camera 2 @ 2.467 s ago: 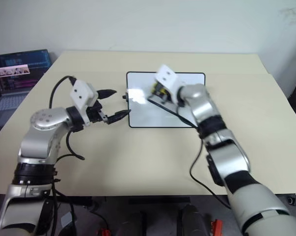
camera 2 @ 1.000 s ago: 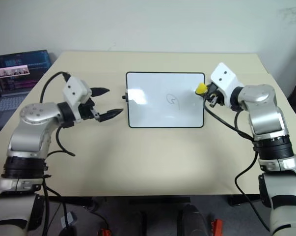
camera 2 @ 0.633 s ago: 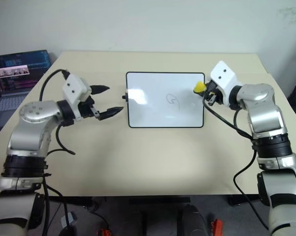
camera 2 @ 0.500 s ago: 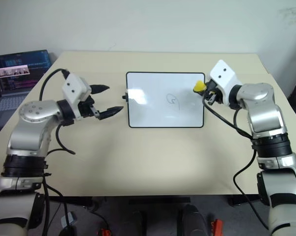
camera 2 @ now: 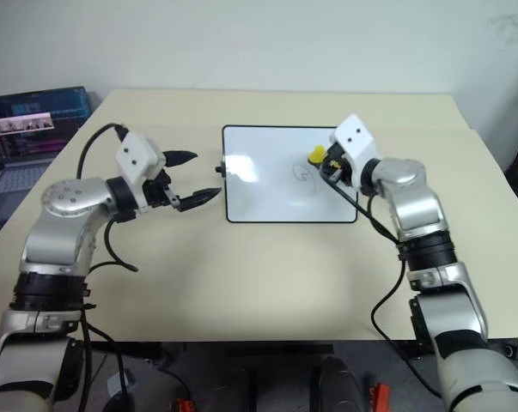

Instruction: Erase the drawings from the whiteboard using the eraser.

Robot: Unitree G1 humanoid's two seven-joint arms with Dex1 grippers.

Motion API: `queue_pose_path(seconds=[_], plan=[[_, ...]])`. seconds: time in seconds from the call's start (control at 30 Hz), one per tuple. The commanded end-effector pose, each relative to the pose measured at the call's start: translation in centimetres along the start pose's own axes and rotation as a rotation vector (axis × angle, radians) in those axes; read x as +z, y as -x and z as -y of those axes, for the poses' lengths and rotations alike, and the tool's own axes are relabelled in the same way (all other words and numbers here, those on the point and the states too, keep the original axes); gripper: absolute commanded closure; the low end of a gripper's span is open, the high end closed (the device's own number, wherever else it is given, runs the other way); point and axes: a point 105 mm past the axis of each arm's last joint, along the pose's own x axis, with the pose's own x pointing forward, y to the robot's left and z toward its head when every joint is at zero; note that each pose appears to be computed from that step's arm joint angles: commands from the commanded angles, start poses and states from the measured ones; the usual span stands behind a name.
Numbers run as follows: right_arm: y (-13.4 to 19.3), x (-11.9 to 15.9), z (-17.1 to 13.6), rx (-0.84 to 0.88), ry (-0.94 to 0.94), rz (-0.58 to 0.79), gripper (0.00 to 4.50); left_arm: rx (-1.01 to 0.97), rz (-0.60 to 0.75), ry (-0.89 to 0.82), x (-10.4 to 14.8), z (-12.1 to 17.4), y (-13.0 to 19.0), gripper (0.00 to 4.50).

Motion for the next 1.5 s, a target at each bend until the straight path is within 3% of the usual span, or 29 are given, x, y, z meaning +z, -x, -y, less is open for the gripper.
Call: queue_pose_path(seconds=[0.03, 0.53, 0.7, 1.27, 1.37, 1.5], plan=[[-0.8, 2.2, 1.1, -0.076, 0.063, 0.065, 3.52, 0.009, 0.036, -0.039, 1.2, -0.1, 0.0, 0.0], [-4.8, 1.2, 1.3, -0.192, 0.078, -0.002, 3.52, 0.005, 0.042, -0.036, 1.3, 0.2, -0.1, 0.0], [-5.6, -0.8, 0.3, -0.177, 0.106, -0.066, 3.52, 0.007, 0.042, -0.036, 1.4, 0.2, 0.0, 0.0], [-7.6, -7.3, -10.4, 0.141, 0.157, -0.169, 3.52, 0.014, 0.034, -0.034, 1.3, 0.1, 0.2, 0.0], [-7.5, -7.6, -10.4, 0.136, 0.155, -0.175, 3.53, 0.014, 0.033, -0.035, 1.3, 0.0, 0.3, 0.0], [-7.2, -7.1, -7.8, 0.041, 0.147, -0.172, 3.53, 0.015, 0.031, -0.036, 1.3, 0.0, 0.3, 0.0]])
